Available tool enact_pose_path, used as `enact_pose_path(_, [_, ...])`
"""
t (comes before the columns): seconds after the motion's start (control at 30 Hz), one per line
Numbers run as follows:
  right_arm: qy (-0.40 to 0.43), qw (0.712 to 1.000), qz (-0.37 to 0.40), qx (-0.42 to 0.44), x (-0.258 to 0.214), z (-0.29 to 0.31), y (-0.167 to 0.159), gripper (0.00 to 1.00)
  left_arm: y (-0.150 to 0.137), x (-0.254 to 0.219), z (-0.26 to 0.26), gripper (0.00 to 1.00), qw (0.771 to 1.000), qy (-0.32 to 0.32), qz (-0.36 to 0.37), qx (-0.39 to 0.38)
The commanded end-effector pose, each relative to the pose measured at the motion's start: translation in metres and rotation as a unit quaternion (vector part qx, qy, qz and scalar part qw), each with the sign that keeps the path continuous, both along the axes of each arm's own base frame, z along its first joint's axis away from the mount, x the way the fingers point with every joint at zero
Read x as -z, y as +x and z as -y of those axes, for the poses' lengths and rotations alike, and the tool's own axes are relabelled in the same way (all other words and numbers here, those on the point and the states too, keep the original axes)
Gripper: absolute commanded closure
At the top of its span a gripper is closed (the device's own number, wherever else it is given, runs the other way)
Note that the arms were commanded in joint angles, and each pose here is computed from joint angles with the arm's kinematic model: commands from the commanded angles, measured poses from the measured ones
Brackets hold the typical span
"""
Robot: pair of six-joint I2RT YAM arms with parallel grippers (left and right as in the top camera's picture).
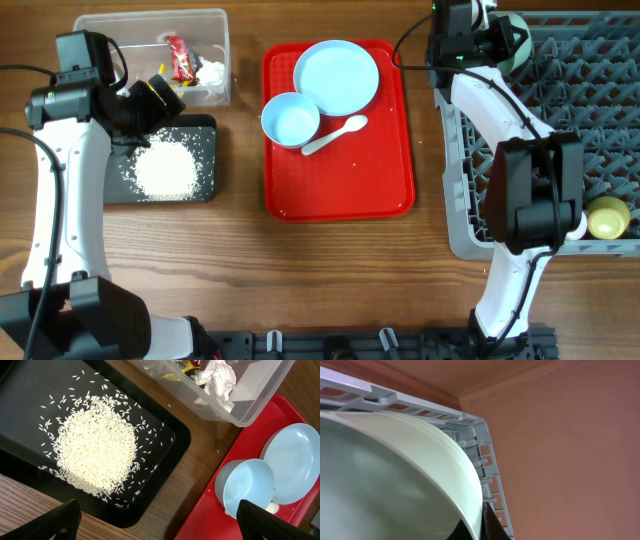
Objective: Sort waste into correct bins and load items into the dishwasher rack
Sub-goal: 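Set the green bowl upright in the rack's upper right area, then move the right gripper to the light-blue bowl and grasp its rim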
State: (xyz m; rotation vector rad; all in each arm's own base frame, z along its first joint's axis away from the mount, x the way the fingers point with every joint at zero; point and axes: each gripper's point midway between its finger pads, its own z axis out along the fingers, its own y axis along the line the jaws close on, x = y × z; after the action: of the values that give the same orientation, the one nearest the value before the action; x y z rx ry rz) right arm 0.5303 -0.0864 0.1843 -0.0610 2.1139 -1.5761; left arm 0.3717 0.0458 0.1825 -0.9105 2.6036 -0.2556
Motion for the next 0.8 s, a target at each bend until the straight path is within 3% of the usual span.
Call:
enact_pose_path(0.0, [-0.009, 0.999, -0.036, 0.000, 0.017, -0.002, -0.002, 0.91, 0.002, -0.006, 0.001, 0.00, 1.000, -0.002, 0.009, -0.002])
enact_pose_path(0.07, [-0.012, 0.998, -0.056, -0.003, 0.021, -0.005, -0.005, 0.68, 0.002, -0.006, 0.001, 0.00, 1.000, -0.002, 0.009, -0.002])
enact_pose_path(0.4, [-0.022, 0.993, -0.110, -0.028, 0.032, -0.030, -0.012, 0.55, 0.002, -0.006, 0.001, 0.00, 1.000, -0.002, 0.009, -0.002])
enact_pose_path(0.53, [-0.004, 0.990, -0.137, -0.020, 0.048, -0.028, -0.027, 0.40, 0.002, -0.006, 0.001, 0.00, 1.000, -0.002, 0.009, -0.002])
enact_pose_path(0.63, [0.020, 0.988, -0.151, -0.023, 0.061, -0.038, -0.039, 0.23, 0.002, -0.006, 0.001, 0.00, 1.000, -0.002, 0.009, -0.002])
enact_pose_path(0.77, [0.037, 0.985, -0.160, -0.055, 0.070, -0.068, -0.041, 0.18, 0.002, -0.006, 0.001, 0.00, 1.000, -0.002, 0.009, -0.002])
